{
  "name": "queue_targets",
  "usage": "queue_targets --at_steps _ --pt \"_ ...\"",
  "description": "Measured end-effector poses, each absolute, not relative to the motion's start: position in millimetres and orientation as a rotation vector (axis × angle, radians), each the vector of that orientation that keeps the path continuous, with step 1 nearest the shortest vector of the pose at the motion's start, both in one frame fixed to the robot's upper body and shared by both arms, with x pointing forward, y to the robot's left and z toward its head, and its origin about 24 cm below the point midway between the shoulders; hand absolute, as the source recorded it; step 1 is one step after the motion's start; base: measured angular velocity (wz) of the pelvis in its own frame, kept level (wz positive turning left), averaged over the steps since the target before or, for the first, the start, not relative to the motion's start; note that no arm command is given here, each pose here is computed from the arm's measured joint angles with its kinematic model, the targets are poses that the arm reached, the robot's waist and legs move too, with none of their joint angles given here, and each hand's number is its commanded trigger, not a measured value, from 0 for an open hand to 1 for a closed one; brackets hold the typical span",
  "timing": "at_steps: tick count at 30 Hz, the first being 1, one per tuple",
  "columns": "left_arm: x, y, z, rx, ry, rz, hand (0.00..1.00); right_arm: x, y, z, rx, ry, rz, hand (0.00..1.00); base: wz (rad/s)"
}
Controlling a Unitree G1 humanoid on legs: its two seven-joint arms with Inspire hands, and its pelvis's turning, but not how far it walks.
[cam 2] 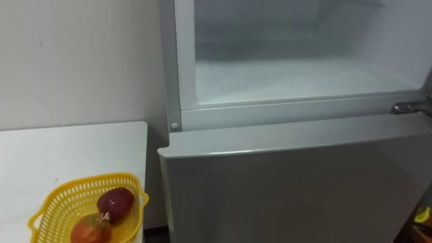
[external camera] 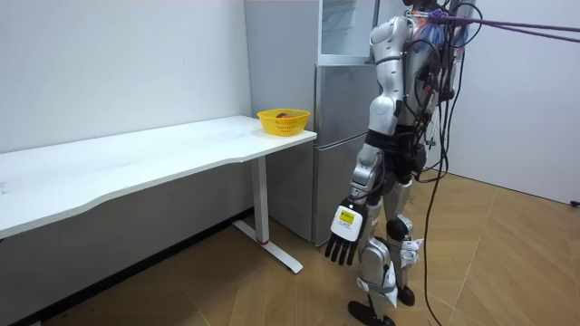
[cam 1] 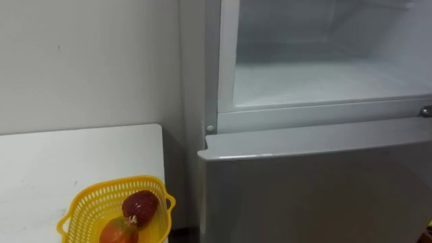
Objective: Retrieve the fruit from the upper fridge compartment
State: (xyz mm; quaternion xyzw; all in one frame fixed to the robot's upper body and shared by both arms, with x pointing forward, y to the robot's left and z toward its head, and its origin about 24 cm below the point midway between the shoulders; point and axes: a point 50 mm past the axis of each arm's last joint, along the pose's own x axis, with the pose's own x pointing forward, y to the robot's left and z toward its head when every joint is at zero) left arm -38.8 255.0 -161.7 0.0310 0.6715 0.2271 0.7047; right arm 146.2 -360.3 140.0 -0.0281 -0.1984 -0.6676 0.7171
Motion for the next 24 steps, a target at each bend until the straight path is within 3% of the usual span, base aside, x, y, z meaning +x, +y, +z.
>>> queue_targets --at_steps 14,24 --pt "-37 252 -163 0.052 1.496 0.447 0.00 169 -330 161 -0.357 -0.546 -1.274 0.00 0.01" --pt "-30 250 -165 0.066 1.500 0.388 0.00 189 -298 174 -0.835 -0.564 -1.027 0.00 0.01"
